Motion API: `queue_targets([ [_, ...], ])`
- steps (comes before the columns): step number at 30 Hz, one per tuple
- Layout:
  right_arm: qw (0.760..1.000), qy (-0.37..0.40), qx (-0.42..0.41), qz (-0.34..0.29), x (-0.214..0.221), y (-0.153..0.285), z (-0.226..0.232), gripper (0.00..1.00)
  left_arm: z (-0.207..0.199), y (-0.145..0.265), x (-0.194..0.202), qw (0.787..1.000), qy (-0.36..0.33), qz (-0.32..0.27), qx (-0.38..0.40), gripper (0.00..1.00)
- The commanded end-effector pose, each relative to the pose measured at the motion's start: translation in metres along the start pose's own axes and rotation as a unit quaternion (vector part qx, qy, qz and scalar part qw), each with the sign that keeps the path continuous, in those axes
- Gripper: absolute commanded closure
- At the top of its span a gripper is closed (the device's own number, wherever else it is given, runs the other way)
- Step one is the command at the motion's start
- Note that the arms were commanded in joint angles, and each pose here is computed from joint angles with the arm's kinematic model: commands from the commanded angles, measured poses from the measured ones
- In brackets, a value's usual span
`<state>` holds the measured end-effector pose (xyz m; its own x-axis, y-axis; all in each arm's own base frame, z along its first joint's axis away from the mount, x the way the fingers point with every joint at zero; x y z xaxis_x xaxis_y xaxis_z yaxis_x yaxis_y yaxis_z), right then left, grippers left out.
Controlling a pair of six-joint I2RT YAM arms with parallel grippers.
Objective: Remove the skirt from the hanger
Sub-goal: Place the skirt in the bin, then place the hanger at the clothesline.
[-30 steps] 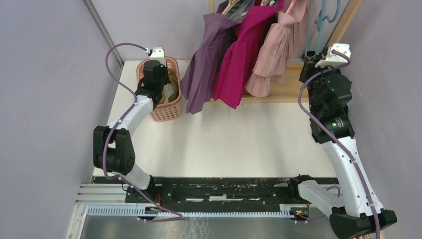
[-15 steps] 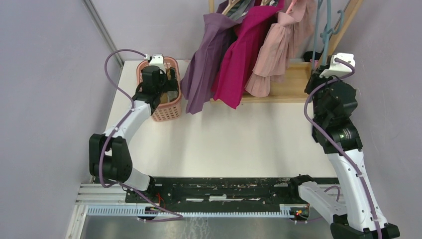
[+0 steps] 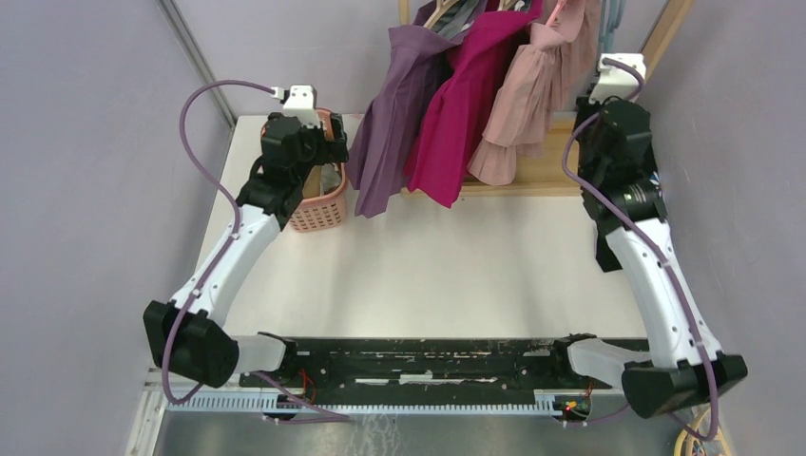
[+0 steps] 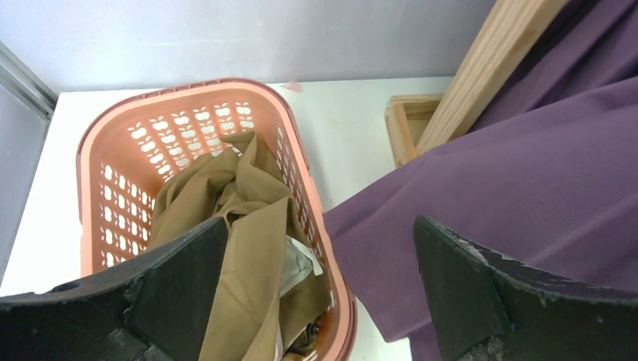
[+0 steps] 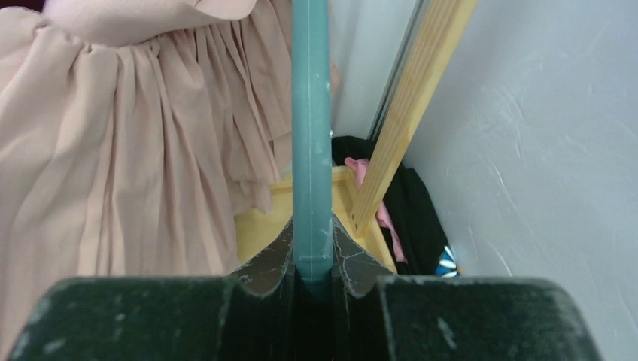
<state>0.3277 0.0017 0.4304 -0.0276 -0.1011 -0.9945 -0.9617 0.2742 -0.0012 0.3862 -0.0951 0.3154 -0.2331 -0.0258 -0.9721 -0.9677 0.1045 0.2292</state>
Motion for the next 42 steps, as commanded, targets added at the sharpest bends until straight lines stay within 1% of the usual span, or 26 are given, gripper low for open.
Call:
queue_targets([
  [1, 0.996, -0.009, 0.04, -0.081, -0.047, -0.032, -0.004, 0.99, 0.0, 0.027, -0.019, 1.0, -0.015, -0.027, 0.003, 0.01],
  [4, 0.996, -0.012, 0.042, -0.077, -0.042, -0.061, 0.006, 0.99, 0.005, 0.035, -0.019, 0.999, -0.029, -0.026, -0.012, 0.01],
  [11, 0.994, -0.019, 0.062, -0.092, -0.049, -0.102, 0.007, 0.99, 0.011, 0.041, -0.015, 0.998, -0.043, -0.021, -0.026, 0.01],
  [18, 0.991, -0.028, 0.073, -0.104, -0.057, -0.125, 0.0, 0.99, 0.011, 0.035, -0.01, 0.999, -0.043, -0.011, -0.028, 0.01],
  [31, 0.99, -0.038, 0.094, -0.1, -0.045, -0.16, -0.026, 0.99, 0.005, 0.024, -0.006, 0.999, -0.032, 0.001, -0.018, 0.01],
  [42, 0.994, -0.038, 0.079, -0.059, -0.013, -0.192, -0.015, 0.99, 0.005, 0.016, -0.003, 0.999, -0.037, 0.013, -0.024, 0.01],
])
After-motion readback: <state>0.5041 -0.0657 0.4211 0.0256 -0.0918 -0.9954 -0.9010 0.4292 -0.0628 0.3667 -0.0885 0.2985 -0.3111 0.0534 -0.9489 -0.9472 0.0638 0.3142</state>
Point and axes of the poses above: each gripper's point midway between its finger pads, its own y axis back along the fingers, its own z axis along the line the jaws close on, x = y × z, the point moved 4 cm from there along y, back along the fingers
